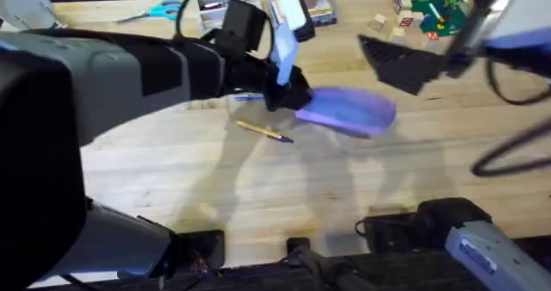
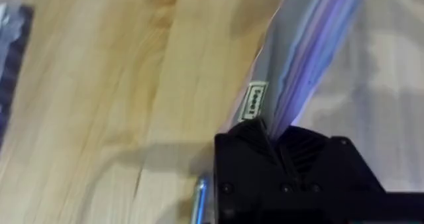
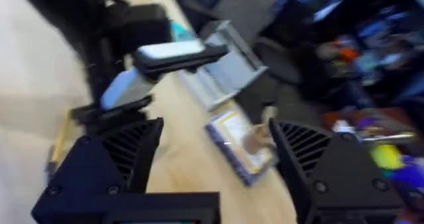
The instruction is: Unzip the bag, pick up the pens from the table one at a time and place them inside, then zip the bag closed.
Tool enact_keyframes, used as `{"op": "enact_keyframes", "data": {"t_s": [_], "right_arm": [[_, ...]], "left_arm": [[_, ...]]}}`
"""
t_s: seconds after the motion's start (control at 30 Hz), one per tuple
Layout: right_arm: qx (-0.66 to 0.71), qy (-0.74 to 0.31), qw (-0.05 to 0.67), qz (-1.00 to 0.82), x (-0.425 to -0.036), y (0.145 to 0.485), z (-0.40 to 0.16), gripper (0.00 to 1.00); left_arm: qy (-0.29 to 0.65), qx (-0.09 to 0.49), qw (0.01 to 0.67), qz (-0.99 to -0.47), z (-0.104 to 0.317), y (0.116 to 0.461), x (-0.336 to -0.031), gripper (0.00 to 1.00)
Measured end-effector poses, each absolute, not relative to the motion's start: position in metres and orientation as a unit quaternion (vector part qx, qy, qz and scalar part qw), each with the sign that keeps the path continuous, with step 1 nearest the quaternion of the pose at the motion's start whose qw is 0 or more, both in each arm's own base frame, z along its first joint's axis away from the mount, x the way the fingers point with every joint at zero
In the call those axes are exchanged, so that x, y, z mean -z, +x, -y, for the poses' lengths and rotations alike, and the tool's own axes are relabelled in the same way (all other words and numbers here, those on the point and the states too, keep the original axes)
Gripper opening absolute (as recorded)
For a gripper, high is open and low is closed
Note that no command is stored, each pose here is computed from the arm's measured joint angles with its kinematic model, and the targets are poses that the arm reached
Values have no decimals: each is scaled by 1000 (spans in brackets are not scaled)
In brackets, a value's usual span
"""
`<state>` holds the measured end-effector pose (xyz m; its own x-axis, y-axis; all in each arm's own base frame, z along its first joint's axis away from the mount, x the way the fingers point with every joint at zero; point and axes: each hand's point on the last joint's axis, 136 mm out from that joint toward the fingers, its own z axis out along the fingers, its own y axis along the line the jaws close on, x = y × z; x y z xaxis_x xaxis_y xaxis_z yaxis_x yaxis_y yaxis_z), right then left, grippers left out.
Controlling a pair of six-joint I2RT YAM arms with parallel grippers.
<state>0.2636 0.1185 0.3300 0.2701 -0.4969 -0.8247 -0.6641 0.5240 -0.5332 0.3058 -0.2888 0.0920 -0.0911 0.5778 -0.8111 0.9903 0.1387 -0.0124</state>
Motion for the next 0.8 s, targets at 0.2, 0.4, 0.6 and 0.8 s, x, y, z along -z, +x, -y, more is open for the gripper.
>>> {"op": "enact_keyframes", "data": {"t_s": [0.2,0.4,0.6,0.8], "right_arm": [[-3,-460,672,-580,-362,243,-96,996],[33,-447,688,-570,-375,232,-86,996],[26,-432,664,-610,-357,232,-79,996],[20,-396,613,-684,-323,233,-64,996]], "left_arm": [[587,309,340,-667,293,302,-93,42],[586,309,340,-667,292,302,-93,42],[586,309,340,-667,292,302,-93,42],[586,309,340,-667,292,302,-93,42]]}}
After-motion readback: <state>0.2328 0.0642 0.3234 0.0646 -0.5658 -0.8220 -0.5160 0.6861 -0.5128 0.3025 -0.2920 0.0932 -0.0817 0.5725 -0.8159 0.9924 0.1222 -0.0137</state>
